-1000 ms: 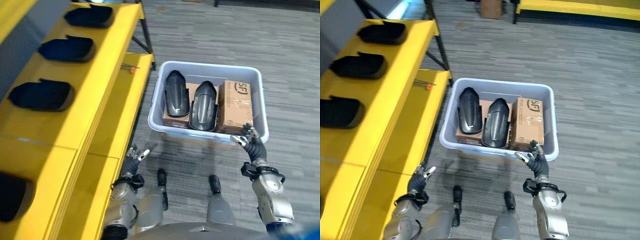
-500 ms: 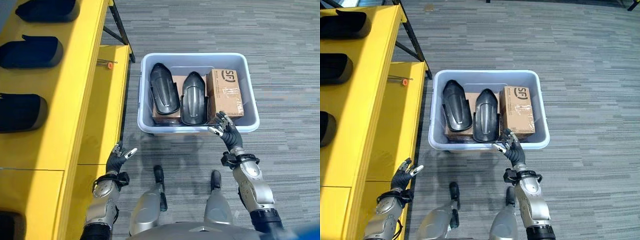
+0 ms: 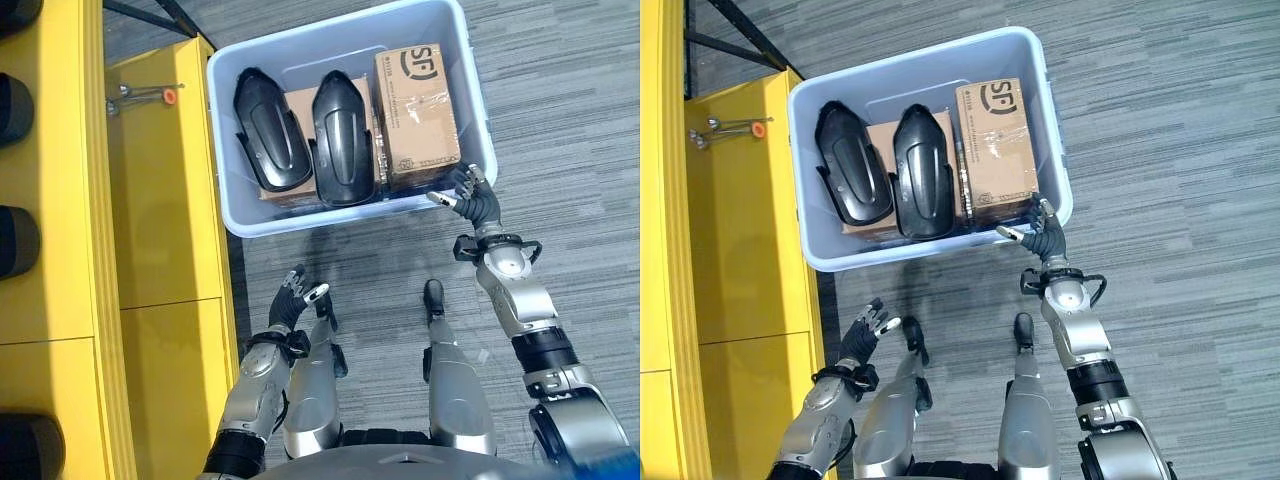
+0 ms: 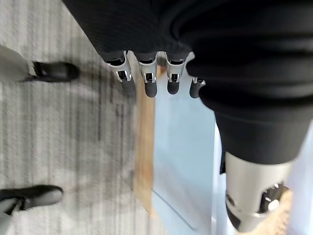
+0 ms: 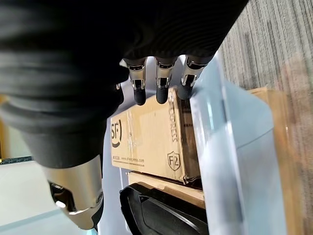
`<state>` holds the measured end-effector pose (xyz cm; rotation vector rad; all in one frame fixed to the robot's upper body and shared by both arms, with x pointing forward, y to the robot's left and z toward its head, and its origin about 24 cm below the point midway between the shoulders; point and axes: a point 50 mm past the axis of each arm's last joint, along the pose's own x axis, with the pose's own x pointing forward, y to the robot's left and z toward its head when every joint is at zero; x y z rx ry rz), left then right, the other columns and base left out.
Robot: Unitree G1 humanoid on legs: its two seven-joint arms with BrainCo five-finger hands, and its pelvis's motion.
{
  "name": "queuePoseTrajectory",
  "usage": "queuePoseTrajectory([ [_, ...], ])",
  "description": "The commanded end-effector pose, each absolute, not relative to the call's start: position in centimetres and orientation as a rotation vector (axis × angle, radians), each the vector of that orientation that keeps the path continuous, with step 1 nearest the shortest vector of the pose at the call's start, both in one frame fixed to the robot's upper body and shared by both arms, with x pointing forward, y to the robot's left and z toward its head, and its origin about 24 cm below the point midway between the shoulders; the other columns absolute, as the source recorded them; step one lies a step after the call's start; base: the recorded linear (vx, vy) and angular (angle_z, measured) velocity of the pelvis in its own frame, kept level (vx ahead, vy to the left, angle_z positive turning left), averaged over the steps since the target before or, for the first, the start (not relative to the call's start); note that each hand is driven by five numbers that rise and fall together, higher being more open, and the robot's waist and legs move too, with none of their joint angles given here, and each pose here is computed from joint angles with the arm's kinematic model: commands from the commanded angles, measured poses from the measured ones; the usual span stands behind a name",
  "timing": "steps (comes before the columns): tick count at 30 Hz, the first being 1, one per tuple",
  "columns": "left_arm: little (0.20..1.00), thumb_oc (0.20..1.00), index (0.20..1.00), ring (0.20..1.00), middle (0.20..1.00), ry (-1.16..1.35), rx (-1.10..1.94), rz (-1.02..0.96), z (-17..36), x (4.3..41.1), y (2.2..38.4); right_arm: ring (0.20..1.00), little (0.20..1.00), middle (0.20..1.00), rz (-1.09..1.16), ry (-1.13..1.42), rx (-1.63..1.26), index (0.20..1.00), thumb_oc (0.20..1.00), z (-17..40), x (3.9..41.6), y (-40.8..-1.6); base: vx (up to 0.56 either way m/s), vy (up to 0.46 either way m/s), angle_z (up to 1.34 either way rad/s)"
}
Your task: Move parts from the plastic box to the shelf.
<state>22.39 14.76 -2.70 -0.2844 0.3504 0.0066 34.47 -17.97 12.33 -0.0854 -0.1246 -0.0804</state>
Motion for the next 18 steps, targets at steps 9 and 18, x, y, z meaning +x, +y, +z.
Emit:
queuePoseTrajectory([
  [9,1.0,1.0,1.0,1.0,1.0,0.243,-0.287,-0.024,-0.3,23.2,14.7,1.0,1.0,1.0,-0.059,-0.346,-0.112,1.0,1.0,18.4,36.2,-15.2,0.01,-0.032,0.04],
  [18,1.0,1.0,1.0,1.0,1.0,0.2,-0.273,-0.017,0.6,23.7,14.9,1.0,1.0,1.0,-0.031,-0.441,-0.197,1.0,1.0,21.5,37.0,-13.7,0.02,-0.01,0.04],
])
